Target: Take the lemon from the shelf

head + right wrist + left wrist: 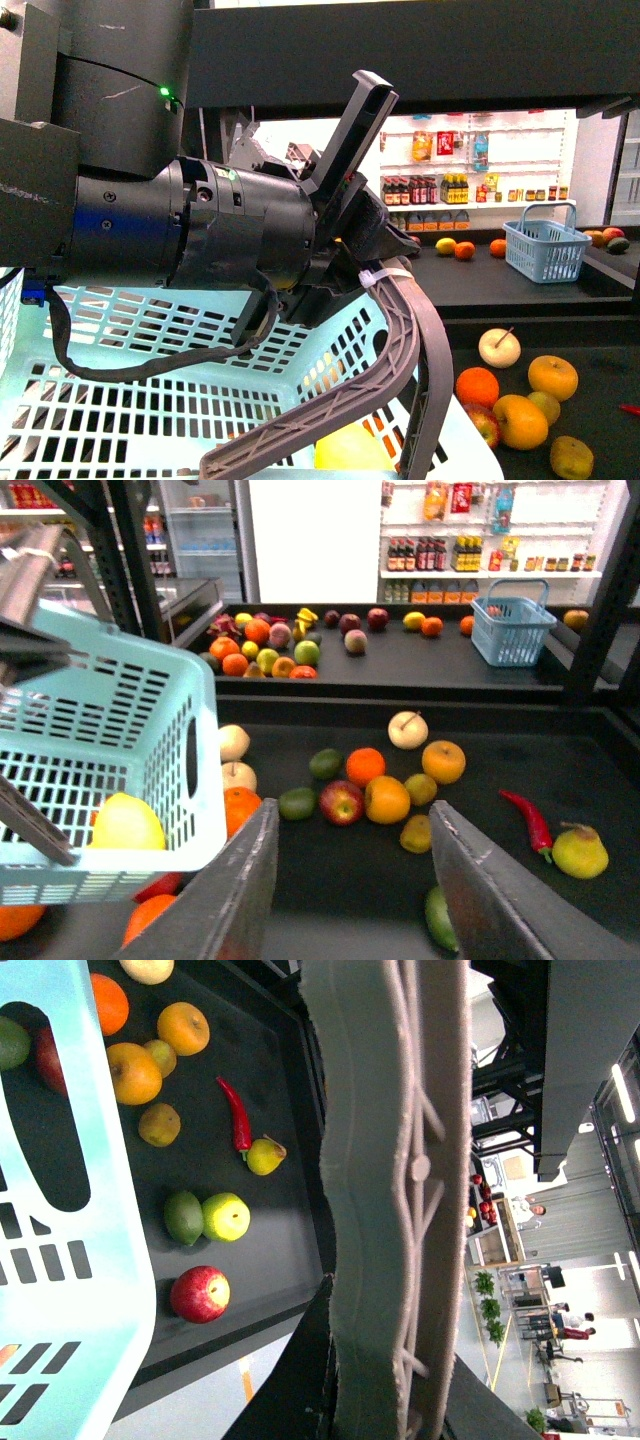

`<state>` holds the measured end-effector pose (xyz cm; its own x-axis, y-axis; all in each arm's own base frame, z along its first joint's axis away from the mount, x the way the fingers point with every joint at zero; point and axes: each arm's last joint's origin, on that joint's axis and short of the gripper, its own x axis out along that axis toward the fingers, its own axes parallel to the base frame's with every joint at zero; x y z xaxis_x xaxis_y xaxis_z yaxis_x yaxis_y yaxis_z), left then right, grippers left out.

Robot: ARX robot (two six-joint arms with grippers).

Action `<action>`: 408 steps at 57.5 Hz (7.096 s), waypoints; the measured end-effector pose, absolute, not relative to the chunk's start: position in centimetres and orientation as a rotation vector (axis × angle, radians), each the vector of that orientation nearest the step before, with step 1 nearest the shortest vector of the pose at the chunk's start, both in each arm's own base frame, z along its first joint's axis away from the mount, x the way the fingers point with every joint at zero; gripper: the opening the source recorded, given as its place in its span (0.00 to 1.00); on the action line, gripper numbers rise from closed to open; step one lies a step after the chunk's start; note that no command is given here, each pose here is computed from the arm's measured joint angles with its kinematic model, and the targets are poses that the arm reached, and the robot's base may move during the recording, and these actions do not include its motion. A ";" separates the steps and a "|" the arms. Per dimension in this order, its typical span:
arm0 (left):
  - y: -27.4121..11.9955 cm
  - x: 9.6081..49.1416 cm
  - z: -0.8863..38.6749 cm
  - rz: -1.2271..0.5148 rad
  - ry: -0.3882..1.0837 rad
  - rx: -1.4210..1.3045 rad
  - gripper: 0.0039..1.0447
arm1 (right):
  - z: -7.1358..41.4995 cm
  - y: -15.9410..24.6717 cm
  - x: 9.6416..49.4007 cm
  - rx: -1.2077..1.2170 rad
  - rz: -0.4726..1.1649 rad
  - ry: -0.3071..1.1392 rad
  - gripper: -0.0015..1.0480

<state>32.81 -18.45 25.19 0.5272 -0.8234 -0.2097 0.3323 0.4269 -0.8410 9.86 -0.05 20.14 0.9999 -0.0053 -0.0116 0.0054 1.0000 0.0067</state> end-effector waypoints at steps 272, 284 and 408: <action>9.3 27.7 27.3 0.232 0.077 -0.906 0.93 | 16.8 0.0 9.7 0.003 0.000 -0.008 0.98; 3.3 19.6 28.0 0.276 0.059 -0.348 0.93 | 16.8 0.0 9.7 0.003 -0.001 -0.007 0.98; 0.0 9.7 16.7 0.001 -0.006 -0.011 0.89 | 16.8 0.0 9.7 0.003 -0.001 -0.008 0.98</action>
